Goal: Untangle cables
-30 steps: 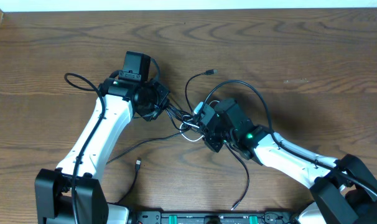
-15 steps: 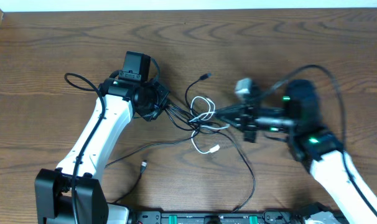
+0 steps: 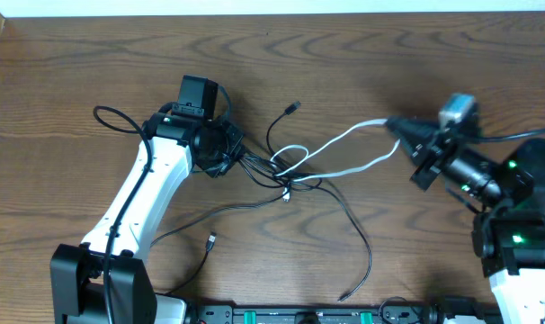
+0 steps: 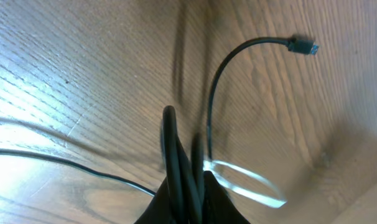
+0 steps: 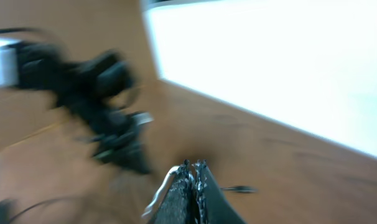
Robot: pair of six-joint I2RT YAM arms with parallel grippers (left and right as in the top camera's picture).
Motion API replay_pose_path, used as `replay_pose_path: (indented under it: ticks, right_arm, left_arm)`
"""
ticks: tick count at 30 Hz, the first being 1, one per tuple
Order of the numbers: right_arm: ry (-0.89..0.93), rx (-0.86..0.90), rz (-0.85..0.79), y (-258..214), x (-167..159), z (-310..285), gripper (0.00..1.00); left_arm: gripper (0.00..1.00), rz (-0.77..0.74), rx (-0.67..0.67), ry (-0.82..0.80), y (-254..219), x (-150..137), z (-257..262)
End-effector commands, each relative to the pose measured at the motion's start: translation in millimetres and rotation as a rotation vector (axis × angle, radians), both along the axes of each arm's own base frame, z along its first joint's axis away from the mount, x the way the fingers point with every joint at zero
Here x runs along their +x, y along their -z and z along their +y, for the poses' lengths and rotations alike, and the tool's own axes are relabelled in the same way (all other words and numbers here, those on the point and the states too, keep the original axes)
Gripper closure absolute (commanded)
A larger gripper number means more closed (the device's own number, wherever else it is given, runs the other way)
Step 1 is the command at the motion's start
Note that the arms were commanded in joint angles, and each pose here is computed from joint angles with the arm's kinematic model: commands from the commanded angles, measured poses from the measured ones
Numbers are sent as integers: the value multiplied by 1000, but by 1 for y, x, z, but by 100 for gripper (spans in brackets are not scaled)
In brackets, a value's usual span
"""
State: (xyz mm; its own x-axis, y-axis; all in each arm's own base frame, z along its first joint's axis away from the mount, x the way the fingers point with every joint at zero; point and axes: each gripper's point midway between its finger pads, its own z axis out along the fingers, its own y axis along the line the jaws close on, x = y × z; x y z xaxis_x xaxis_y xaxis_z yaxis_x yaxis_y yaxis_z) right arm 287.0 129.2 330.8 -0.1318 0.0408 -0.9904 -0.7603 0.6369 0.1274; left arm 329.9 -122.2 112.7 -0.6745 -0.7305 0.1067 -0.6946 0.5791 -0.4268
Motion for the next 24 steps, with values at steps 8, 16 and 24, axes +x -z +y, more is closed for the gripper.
replay_pose_path:
  ticks: [8,16,24]
  right_arm:
    - [644,8,-243,-67,34,-116,99]
    - [491,100,-303,-92,23,-98,91]
    - [131,137,385,51,34,-35,60]
  left_arm:
    - [87,-31,178,-46,-1,3,32]
    - [85,-44,239,-68,0,6,43]
    - [85,-43,236,-67,0,5,43]
